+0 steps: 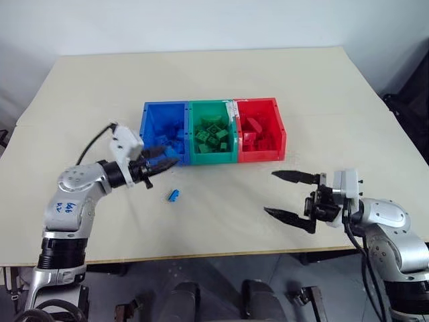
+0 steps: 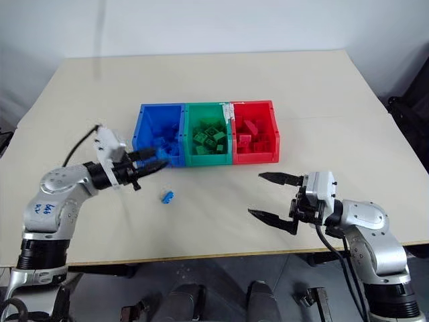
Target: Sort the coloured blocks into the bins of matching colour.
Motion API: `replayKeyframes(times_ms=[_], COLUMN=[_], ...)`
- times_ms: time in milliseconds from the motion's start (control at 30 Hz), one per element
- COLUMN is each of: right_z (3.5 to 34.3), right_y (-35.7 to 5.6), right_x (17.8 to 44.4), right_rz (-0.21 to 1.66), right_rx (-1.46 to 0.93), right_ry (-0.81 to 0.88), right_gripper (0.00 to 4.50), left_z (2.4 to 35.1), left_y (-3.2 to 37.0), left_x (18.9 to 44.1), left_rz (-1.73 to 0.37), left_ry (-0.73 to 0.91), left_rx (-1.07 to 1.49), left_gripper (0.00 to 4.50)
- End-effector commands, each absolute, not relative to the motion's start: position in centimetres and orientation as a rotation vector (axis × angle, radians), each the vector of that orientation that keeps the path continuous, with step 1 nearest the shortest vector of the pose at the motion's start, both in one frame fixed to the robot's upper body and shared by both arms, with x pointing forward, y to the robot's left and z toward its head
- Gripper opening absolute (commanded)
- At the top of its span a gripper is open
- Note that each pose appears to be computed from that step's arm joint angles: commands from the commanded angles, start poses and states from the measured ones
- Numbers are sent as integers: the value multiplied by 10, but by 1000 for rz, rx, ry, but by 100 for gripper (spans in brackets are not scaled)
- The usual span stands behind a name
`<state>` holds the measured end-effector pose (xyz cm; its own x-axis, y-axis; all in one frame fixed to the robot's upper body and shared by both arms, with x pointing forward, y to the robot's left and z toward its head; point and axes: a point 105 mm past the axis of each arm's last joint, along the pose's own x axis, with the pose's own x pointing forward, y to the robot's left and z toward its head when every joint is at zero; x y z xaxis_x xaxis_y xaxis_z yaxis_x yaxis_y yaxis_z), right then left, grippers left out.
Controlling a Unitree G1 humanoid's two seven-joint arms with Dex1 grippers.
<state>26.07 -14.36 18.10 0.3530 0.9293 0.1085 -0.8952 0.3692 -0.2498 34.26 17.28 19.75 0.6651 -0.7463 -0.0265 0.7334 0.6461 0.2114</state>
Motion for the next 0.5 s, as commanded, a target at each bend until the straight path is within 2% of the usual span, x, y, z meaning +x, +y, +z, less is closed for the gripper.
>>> replayKeyframes(times_ms=[33, 267, 400, 500], right_z=[211, 206, 204, 203], right_y=[-141, -139, -140, -140], right_x=[262, 260, 261, 260], right_rz=[1104, 1104, 1111, 1122], right_rx=[-143, -174, -188, -187], right_ry=[-401, -379, -370, -362], right_gripper=[450, 450, 450, 450], left_z=[222, 220, 219, 221], left_y=[183, 168, 169, 177], left_x=[365, 397, 406, 403], left_rz=[-697, -674, -645, -628], left_ry=[-143, -139, -131, -133], left_rx=[189, 173, 165, 208], left_gripper=[147, 147, 285, 382])
